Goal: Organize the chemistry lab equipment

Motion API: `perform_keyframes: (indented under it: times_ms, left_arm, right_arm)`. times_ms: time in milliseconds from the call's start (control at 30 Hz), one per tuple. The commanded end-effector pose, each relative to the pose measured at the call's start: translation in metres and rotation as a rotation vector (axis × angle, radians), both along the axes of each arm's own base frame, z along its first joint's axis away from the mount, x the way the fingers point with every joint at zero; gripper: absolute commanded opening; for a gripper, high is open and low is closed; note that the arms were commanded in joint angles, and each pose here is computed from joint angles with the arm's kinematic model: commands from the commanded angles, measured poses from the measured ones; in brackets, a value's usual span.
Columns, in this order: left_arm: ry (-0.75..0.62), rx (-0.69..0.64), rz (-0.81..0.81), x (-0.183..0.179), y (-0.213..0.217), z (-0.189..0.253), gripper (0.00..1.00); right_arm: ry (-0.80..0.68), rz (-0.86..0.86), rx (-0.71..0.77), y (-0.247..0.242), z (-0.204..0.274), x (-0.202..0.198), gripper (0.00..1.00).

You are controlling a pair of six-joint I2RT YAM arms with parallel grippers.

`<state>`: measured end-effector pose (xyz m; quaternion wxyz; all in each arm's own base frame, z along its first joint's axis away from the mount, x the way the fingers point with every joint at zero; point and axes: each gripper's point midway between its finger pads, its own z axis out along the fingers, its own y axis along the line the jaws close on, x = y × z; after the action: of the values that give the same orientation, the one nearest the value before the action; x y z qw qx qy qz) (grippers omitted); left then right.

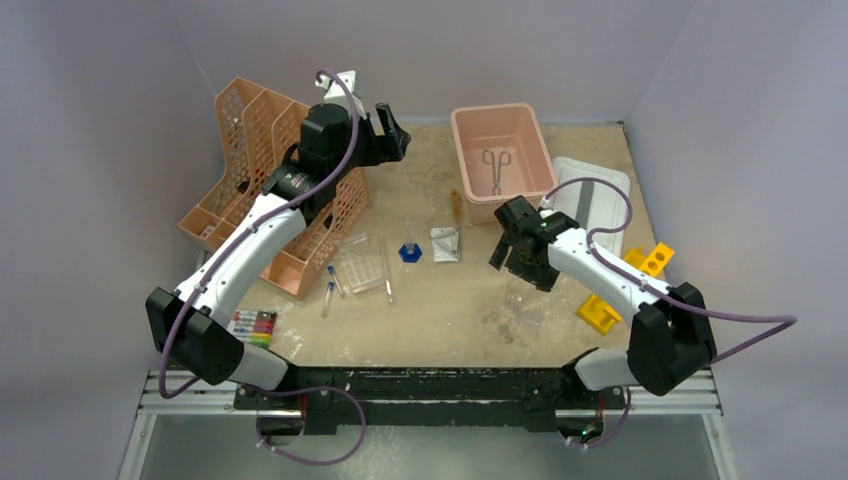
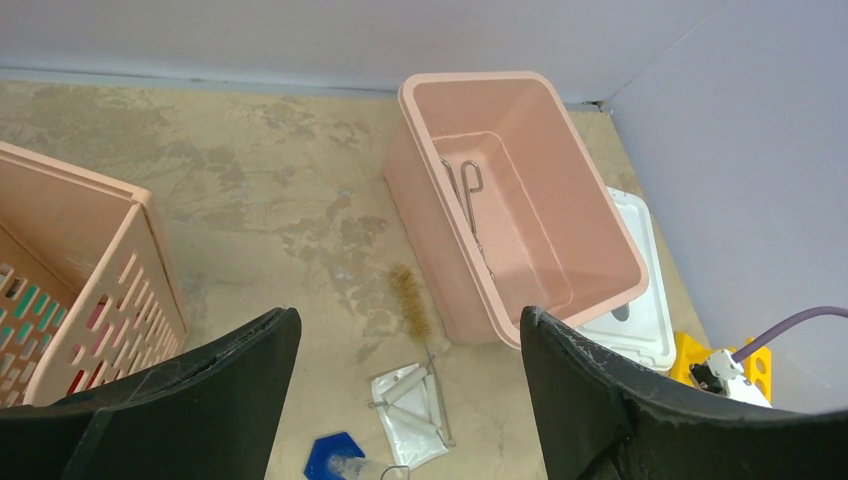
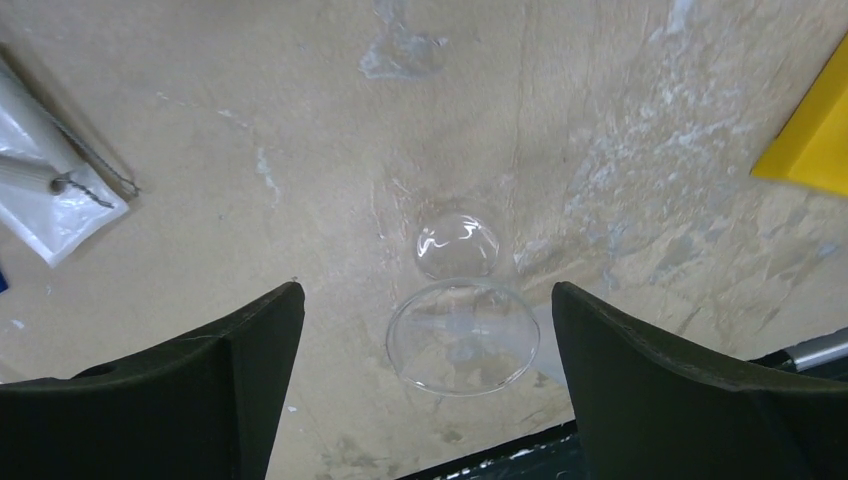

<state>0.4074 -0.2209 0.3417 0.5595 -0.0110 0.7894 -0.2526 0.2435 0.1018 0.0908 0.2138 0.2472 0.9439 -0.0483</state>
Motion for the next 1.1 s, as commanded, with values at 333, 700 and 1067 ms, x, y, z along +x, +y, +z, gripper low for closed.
perform_keyframes:
  times_ms: [333,700,1067]
  left_arm:
    - [-0.055,-0.035,-0.005,-0.007,0.004,0.017,0.80]
    - [-0.060,-0.032,0.003,-0.009,0.006,0.019,0.80]
    - [-0.058,-0.026,0.007,-0.009,0.008,0.017,0.80]
  right_arm:
    - [0.010,-0.164,0.083,0.008,-0.031,-0.009,0.83]
    - [0.032,-0.106,0.051,0.006,-0.030,-0.010,0.77]
    - [0.076,-0.068,0.075,0.011,-0.032,-0.017,0.70]
